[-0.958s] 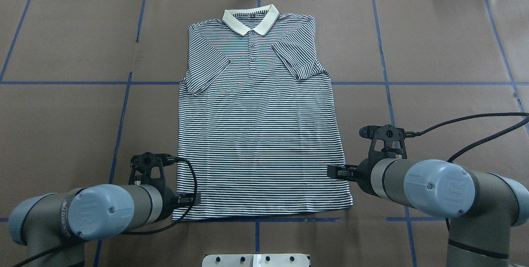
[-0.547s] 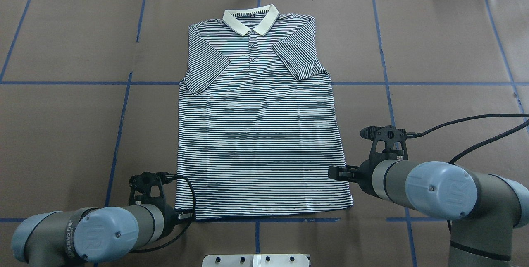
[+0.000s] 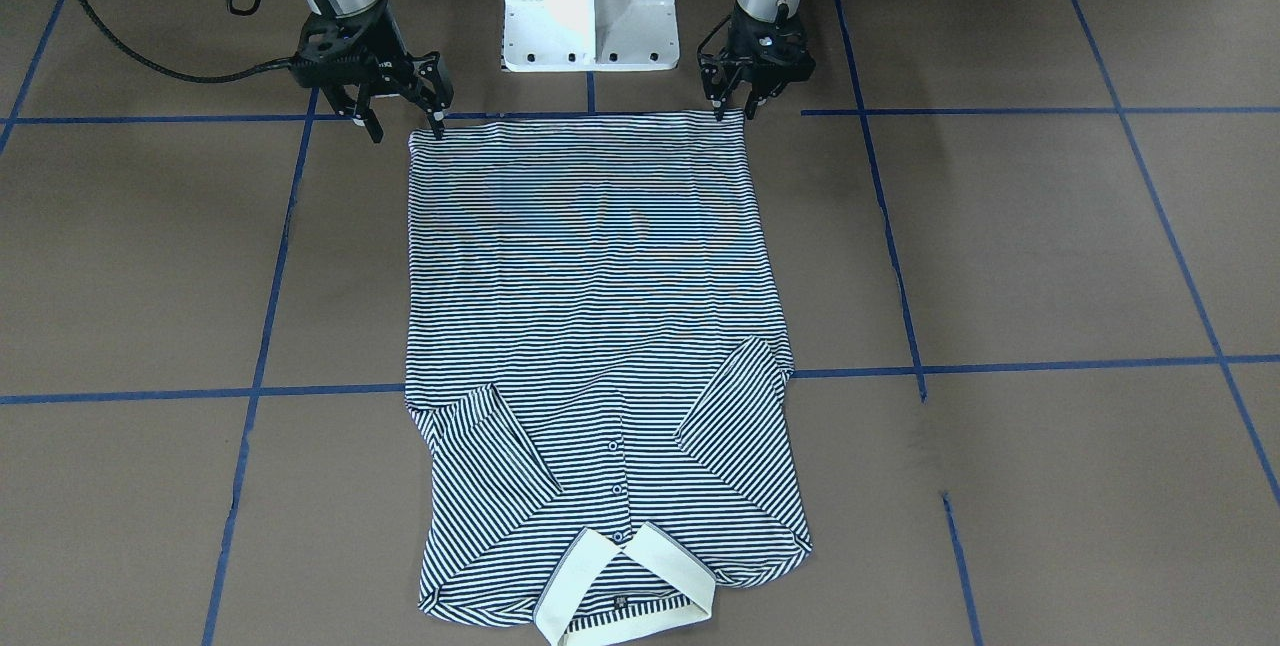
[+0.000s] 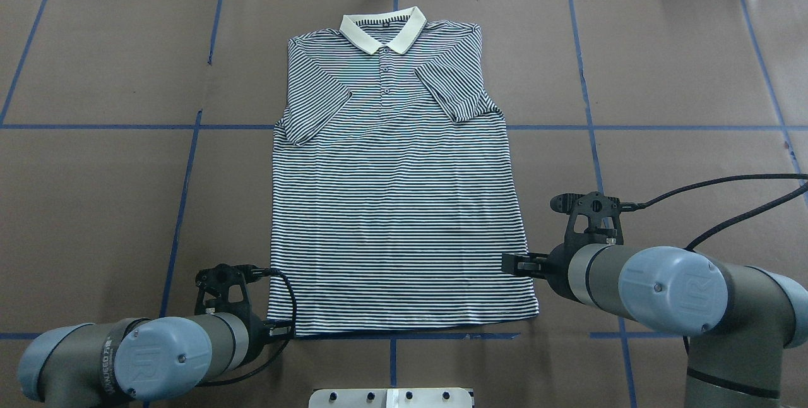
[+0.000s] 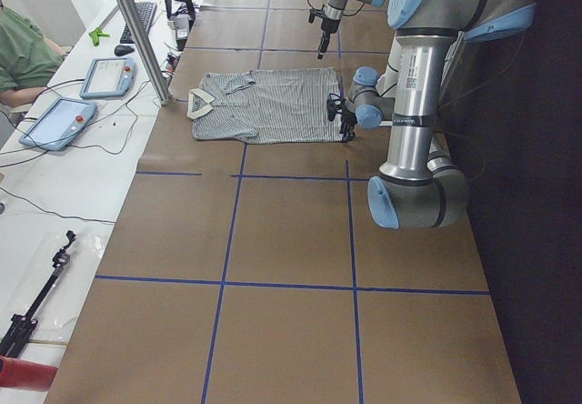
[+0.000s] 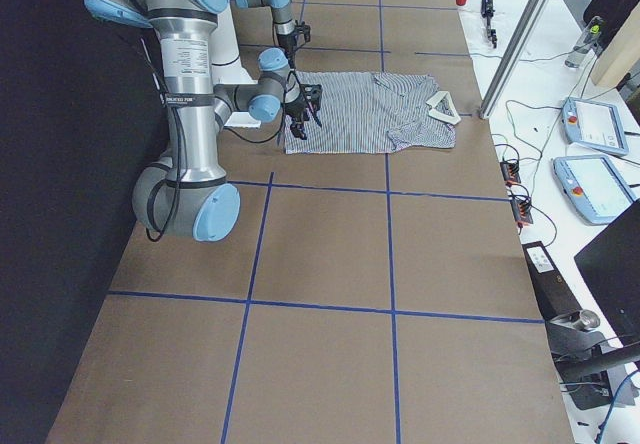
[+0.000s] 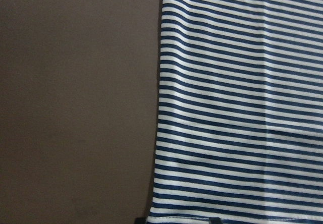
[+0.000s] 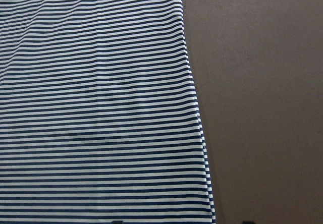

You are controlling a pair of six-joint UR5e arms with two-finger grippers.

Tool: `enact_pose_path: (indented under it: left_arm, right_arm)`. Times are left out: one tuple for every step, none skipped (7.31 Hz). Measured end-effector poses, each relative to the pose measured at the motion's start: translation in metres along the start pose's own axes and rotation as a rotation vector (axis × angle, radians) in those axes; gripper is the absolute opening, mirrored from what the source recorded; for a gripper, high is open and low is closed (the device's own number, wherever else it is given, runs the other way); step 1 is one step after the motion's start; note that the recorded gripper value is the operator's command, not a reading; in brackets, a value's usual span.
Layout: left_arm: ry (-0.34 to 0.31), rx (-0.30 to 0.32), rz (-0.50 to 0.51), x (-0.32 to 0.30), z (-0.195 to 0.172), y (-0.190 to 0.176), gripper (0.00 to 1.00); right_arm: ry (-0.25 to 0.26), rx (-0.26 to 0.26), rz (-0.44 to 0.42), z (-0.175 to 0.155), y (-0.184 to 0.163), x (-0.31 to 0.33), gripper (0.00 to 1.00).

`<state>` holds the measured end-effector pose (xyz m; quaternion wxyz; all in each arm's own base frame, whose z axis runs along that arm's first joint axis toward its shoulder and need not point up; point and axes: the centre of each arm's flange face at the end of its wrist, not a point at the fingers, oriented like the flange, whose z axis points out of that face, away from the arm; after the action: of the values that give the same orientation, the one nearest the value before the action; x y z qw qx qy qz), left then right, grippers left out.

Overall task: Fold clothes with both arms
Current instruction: 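Grasp the hem corners with both grippers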

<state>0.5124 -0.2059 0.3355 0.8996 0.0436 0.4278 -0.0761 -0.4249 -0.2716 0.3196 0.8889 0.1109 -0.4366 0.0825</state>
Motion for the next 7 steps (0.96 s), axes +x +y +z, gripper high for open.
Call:
enact_pose_path:
  left_arm:
    - [-0.002, -0.002, 0.001, 0.000, 0.001, 0.001, 0.08]
    - [-0.003, -0.004, 0.001, 0.000, 0.002, 0.001, 0.00]
    - [-0.002, -0.006, 0.002, 0.000, 0.002, 0.002, 0.00]
    - [0.001, -0.007, 0.002, 0.001, 0.001, 0.002, 0.00]
    - [0.005, -0.007, 0.002, 0.002, -0.001, 0.002, 0.00]
    - [0.012, -0.007, 0.002, 0.004, -0.004, 0.001, 0.00]
    - [0.018, -0.007, 0.002, 0.007, -0.006, 0.001, 0.00]
  right_arm:
    - [0.000, 0.000, 0.000, 0.000, 0.000, 0.000, 0.83]
    - [0.001, 0.000, 0.000, 0.000, 0.000, 0.000, 0.84]
    - [0.001, 0.000, 0.000, 0.001, 0.000, 0.000, 0.83]
    - [0.002, 0.000, 0.000, 0.001, 0.000, 0.000, 0.76]
    - [0.003, 0.003, -0.003, 0.002, 0.002, 0.000, 0.65]
    - [0.007, 0.016, -0.002, 0.005, 0.008, -0.002, 0.67]
    - [0.017, 0.031, 0.008, 0.012, 0.020, -0.004, 0.60]
